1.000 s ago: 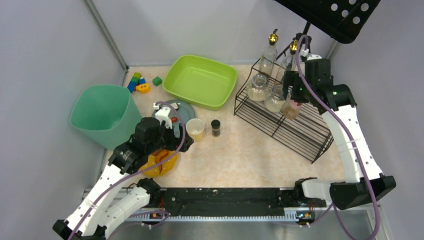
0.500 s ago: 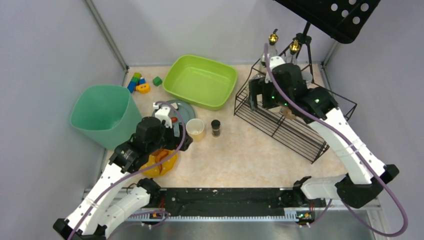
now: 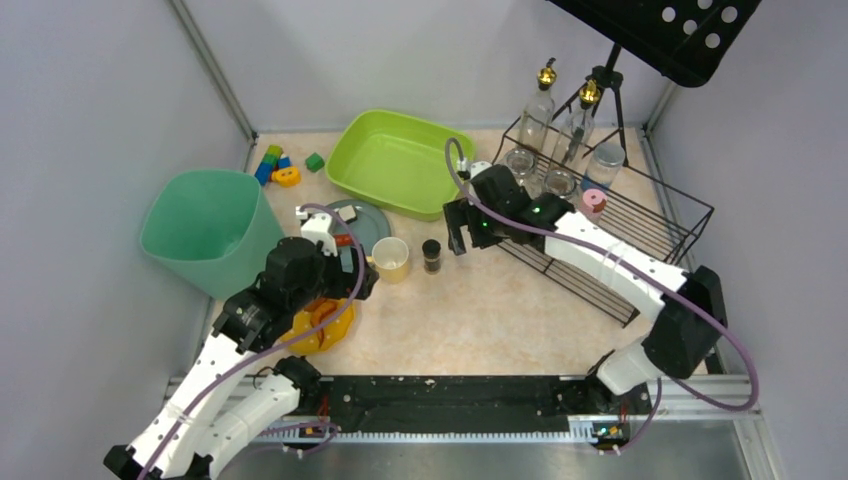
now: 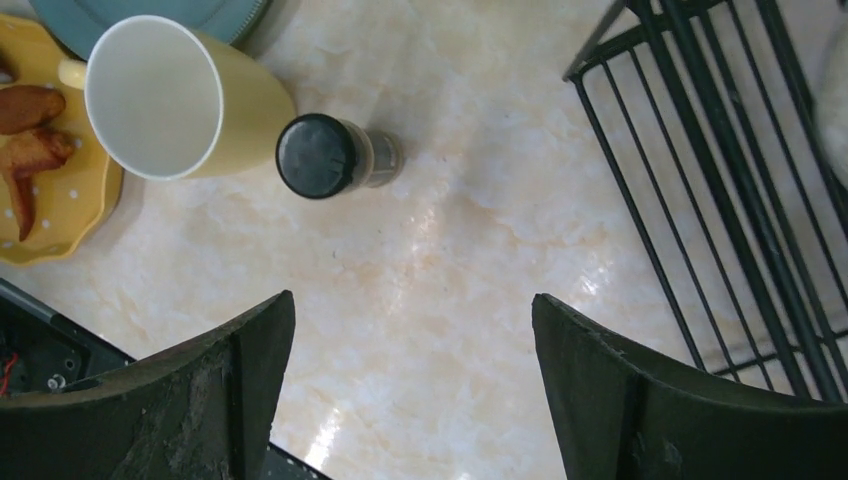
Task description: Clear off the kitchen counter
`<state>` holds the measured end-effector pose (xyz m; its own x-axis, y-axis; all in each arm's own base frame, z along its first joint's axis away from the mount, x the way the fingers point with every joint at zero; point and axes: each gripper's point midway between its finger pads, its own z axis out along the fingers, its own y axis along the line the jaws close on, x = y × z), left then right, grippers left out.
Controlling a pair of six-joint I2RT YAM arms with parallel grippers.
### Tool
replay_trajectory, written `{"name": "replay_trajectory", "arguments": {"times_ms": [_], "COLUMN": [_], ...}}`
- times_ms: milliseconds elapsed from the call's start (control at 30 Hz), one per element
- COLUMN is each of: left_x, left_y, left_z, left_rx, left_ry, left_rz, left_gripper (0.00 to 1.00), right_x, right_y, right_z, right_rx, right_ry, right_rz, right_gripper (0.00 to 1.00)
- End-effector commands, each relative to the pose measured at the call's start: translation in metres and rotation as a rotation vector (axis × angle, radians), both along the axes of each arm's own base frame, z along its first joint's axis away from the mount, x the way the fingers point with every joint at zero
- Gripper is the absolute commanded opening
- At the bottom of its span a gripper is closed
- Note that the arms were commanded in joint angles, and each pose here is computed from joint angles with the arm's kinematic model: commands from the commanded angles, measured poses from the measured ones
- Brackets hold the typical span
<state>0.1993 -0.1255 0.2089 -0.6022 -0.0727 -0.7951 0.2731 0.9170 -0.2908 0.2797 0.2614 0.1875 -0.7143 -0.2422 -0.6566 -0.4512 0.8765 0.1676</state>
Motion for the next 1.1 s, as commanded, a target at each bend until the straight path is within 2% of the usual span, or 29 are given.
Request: {"name": "replay_trajectory", "arguments": {"times_ms": [0,367,667,1067], "left_x": [0.006,0.006,0.005,0.004], "left_y": [0.001,0.0,-0.001,-0.002], "left_z": [0.002,0.001,0.002,0.003], "left_rx": [-0.006,-0.006,-0.012,-0.015], "left_ry": [-0.01,-0.004,-0.007,-0.009], "left_rz": [0.027,0.02,0.011,0.002], "left_gripper": [0.99,0.99,0.99,0.99], "right_x": [0.013,0.038,0.038,0.037], "right_y": [0.046,0.083,0.102,0.098], "right_z": [0.002,-0.038,-0.044,-0.059], "right_rx": [0.118,0.083,0.082,-0.023], "right_ry": [-0.035,0.004,0.014,0.004], "right_rz": [0.048,0.064,0.095,0.08], "right_gripper": [0.86,0.85,0.84,0.78]}}
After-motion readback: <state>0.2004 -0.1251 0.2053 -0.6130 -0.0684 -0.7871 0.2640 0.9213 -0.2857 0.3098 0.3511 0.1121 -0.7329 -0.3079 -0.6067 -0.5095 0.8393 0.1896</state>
